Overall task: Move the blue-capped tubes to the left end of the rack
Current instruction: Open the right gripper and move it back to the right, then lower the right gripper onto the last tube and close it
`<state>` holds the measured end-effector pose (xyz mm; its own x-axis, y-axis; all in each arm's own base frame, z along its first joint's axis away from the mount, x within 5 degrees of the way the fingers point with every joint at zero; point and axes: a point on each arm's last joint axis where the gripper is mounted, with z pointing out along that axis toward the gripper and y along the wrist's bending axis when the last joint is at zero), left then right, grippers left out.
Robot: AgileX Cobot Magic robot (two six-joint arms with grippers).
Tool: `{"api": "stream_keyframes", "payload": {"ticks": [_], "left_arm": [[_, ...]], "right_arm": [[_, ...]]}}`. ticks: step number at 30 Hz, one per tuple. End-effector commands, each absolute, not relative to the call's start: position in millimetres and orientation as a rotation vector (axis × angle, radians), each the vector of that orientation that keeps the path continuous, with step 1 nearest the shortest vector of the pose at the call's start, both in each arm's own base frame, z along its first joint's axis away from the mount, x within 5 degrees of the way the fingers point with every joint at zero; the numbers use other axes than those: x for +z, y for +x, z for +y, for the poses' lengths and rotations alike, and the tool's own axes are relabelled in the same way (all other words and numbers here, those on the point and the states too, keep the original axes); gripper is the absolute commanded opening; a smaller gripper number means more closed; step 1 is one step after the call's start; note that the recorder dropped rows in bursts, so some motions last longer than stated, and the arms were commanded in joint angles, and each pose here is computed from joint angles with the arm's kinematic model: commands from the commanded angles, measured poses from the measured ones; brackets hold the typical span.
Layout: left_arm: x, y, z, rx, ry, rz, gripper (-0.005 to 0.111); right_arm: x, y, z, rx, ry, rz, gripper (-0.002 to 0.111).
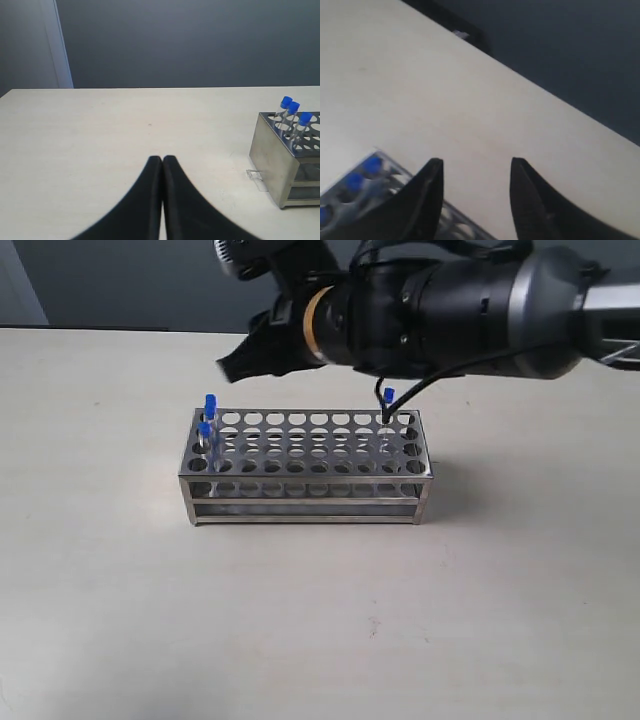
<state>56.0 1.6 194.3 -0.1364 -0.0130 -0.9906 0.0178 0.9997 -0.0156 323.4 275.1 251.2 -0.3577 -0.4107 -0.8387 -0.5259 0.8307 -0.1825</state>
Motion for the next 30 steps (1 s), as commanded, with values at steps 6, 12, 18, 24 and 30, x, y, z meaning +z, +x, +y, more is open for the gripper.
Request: {"api": "stream_keyframes", "payload": {"ticks": [6,12,18,24,30], "left_arm": [[193.8,55.8,1.1,-0.036,0.006,1.701,0.000],[193.8,55.8,1.1,-0.036,0.006,1.701,0.000],[193.8,55.8,1.1,-0.038,0.005,1.702,0.000],[193.8,55.8,1.1,-0.038,0.005,1.702,0.000],[193.8,55.8,1.1,-0.038,0.005,1.702,0.000]], "right_arm": [[262.0,319.1,217.9,-0.474,-0.515,2.171,0.042],[238.6,312.2,208.4,-0.550,-0.551,2.186,0.042],[220.3,326.3,187.6,-0.403,-0.456,2.176,0.042],[214.3,342.3,170.4,-0.228,-0.410,2.179,0.042],[212.6,345.5,171.3,-0.147,-0.454,2.177,0.042]]}}
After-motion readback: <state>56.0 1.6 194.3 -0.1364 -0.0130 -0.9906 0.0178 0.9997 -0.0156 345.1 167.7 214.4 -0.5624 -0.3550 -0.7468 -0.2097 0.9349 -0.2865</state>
